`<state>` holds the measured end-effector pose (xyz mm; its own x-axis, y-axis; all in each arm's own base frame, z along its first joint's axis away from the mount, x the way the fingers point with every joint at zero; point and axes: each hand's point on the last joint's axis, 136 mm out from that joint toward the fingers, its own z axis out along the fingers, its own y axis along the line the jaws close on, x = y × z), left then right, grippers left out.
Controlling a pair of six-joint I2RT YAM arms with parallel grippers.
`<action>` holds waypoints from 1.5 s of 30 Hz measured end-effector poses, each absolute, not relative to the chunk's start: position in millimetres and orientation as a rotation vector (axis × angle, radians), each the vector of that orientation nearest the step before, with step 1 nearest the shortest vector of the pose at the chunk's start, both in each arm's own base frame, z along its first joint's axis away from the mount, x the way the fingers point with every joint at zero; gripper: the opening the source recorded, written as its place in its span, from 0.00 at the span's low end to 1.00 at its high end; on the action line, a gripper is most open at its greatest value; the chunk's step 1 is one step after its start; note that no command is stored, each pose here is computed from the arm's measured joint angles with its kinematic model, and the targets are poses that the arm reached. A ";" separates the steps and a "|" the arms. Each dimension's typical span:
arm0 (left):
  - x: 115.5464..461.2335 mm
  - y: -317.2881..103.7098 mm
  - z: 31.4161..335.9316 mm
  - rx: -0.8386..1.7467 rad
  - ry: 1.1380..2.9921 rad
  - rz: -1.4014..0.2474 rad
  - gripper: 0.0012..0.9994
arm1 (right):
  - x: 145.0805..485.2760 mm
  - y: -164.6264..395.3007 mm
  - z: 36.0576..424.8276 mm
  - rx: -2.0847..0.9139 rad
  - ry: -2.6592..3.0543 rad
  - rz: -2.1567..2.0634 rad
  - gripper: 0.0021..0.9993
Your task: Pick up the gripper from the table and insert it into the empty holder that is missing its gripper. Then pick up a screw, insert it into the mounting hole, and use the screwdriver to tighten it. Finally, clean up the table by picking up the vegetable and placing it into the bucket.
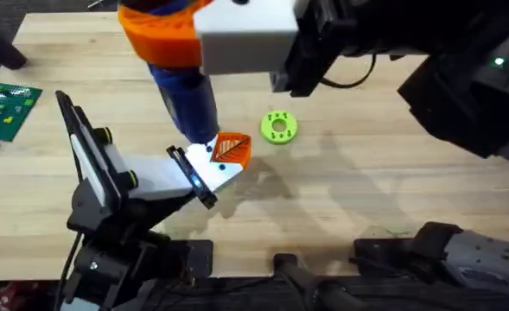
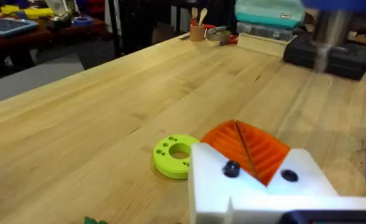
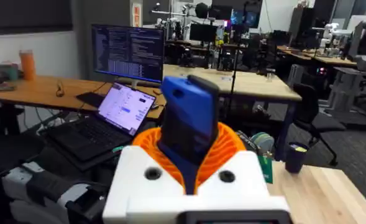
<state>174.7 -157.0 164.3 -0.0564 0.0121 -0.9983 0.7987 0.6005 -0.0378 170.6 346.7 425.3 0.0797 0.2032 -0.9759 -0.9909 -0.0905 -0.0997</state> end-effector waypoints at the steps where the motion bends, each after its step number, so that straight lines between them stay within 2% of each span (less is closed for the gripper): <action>1: 174.7 -157.0 164.3 0.717 1.504 -0.740 0.01 | 170.7 347.3 424.5 -1.173 0.948 1.304 0.06; 14: 174.7 -157.0 164.3 0.717 1.504 -0.741 0.01 | 181.0 361.2 400.9 -1.198 1.008 1.334 0.06; 32: 174.7 -157.0 164.3 0.717 1.504 -0.740 0.01 | 173.3 351.5 413.4 -1.236 0.887 1.337 0.06; 45: 174.7 -157.0 164.3 0.717 1.504 -0.741 0.01 | 191.6 339.2 400.1 -1.183 0.951 1.342 0.06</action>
<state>174.7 -157.0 164.3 -0.0564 0.0121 -0.9983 0.7989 0.6003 -0.0378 191.6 339.2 400.1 0.0506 0.2002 -0.9784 -0.9895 -0.1226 -0.0762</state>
